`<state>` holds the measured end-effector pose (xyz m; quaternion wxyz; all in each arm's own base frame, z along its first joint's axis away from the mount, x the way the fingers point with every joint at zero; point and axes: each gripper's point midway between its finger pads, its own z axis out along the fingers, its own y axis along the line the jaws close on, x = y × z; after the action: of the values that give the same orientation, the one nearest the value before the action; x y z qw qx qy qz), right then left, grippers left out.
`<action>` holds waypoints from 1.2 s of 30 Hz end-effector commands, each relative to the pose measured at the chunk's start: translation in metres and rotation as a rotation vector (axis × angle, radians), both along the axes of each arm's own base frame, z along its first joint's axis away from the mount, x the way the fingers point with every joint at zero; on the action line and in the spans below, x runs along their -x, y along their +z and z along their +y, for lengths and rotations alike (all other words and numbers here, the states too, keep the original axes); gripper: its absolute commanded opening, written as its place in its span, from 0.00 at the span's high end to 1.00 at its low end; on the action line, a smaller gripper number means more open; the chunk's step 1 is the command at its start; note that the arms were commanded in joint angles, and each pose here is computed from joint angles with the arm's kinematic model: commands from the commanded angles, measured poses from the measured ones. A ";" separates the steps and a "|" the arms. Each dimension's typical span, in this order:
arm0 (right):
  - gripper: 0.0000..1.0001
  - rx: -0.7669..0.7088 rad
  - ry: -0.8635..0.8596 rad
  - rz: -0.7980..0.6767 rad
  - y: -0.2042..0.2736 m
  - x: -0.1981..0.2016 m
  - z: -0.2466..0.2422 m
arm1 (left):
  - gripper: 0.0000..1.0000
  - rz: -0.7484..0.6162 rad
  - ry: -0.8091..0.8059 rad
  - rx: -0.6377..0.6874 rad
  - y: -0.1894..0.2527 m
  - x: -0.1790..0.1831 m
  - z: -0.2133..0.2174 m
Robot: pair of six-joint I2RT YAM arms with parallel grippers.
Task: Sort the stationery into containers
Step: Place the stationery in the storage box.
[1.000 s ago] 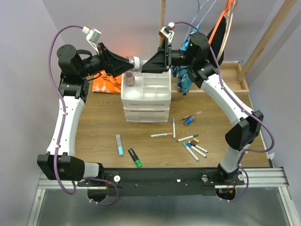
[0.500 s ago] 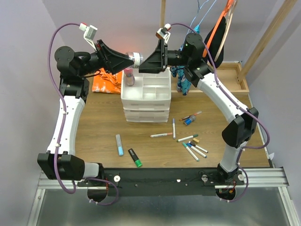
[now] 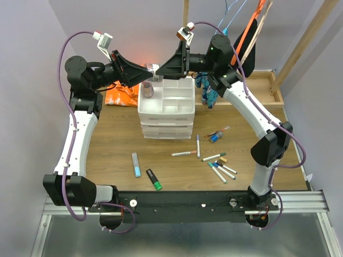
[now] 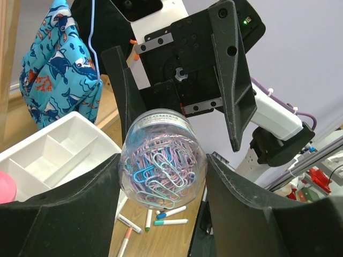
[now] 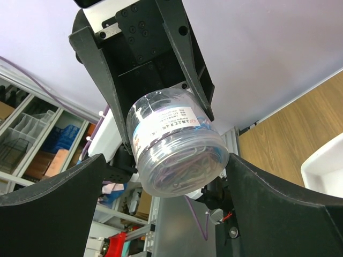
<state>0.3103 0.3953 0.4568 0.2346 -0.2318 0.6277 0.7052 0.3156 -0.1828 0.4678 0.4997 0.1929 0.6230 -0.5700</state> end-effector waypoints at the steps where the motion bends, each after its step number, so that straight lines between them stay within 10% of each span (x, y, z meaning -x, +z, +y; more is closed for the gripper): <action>1: 0.00 -0.015 0.018 -0.022 0.008 0.010 0.005 | 0.33 -0.057 -0.007 -0.002 0.013 0.012 0.003; 15: 0.30 -0.018 0.031 -0.033 0.006 0.016 0.004 | 0.33 -0.040 0.009 -0.003 0.006 0.006 0.006; 36: 0.45 0.009 -0.015 -0.180 0.002 0.002 -0.013 | 0.14 -0.034 0.112 -0.036 0.003 -0.011 0.030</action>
<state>0.3158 0.3998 0.4410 0.2636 -0.2523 0.6305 0.6851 0.3226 -0.1663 0.4579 0.5058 0.1789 0.6364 -0.5543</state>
